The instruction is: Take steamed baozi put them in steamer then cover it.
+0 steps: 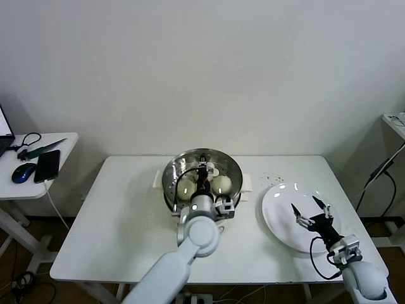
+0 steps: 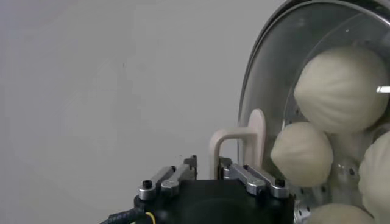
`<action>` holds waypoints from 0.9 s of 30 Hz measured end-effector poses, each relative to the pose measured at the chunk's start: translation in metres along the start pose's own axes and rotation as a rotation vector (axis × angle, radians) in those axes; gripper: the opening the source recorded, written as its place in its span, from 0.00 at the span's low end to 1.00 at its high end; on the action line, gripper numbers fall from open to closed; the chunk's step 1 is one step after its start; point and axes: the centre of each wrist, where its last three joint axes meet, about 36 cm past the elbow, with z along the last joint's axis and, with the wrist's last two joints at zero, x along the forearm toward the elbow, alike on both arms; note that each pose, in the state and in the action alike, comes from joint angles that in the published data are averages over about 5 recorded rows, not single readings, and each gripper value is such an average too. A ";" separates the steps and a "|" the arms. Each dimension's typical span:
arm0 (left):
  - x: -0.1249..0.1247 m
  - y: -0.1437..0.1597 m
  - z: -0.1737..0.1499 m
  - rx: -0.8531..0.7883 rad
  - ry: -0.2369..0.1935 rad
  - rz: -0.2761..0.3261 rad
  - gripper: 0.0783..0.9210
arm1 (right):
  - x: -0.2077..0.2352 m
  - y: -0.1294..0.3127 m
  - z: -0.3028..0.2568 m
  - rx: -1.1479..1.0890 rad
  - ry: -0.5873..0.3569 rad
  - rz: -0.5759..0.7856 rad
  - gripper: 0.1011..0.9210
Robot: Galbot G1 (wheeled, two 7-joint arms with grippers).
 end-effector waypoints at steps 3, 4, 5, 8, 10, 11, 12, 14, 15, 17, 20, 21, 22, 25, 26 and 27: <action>0.003 0.001 0.002 0.003 -0.006 0.004 0.36 | 0.000 0.000 0.000 0.000 0.000 0.000 0.88; 0.004 0.002 0.002 0.004 -0.008 0.004 0.39 | 0.000 0.000 0.000 0.000 0.000 0.001 0.88; 0.005 0.003 0.003 0.006 -0.009 0.003 0.43 | 0.000 -0.001 -0.001 0.000 0.000 0.001 0.88; 0.010 0.005 0.006 0.014 -0.015 0.003 0.53 | 0.000 -0.001 -0.003 -0.001 0.000 0.003 0.88; 0.014 0.007 0.009 0.021 -0.021 0.004 0.59 | 0.001 -0.002 -0.004 -0.002 0.002 0.005 0.88; 0.016 0.008 0.011 0.025 -0.023 0.004 0.64 | 0.001 -0.003 -0.005 -0.003 0.004 0.007 0.88; 0.019 0.009 0.012 0.029 -0.026 0.004 0.67 | 0.001 -0.003 -0.006 -0.004 0.005 0.009 0.88; 0.024 0.011 0.015 0.038 -0.032 0.002 0.74 | 0.002 -0.003 -0.008 -0.008 0.009 0.012 0.88; 0.027 0.012 0.017 0.042 -0.035 0.001 0.77 | 0.002 -0.003 -0.009 -0.010 0.012 0.014 0.88; 0.033 0.015 0.020 0.049 -0.042 -0.004 0.83 | 0.001 -0.003 -0.011 -0.015 0.014 0.016 0.88; 0.042 0.019 0.026 0.062 -0.046 -0.012 0.87 | 0.001 -0.003 -0.013 -0.022 0.016 0.020 0.88; 0.045 0.020 0.028 0.067 -0.047 -0.014 0.88 | 0.001 -0.003 -0.014 -0.024 0.016 0.021 0.88; 0.049 0.021 0.031 0.072 -0.047 -0.016 0.88 | 0.000 -0.002 -0.014 -0.026 0.017 0.022 0.88; 0.060 0.023 0.039 0.091 -0.045 -0.020 0.88 | 0.000 -0.001 -0.016 -0.034 0.019 0.026 0.88; 0.063 0.024 0.043 0.098 -0.043 -0.022 0.88 | 0.001 -0.001 -0.016 -0.037 0.019 0.027 0.88; 0.067 0.024 0.046 0.106 -0.040 -0.023 0.88 | 0.001 0.000 -0.016 -0.040 0.019 0.028 0.88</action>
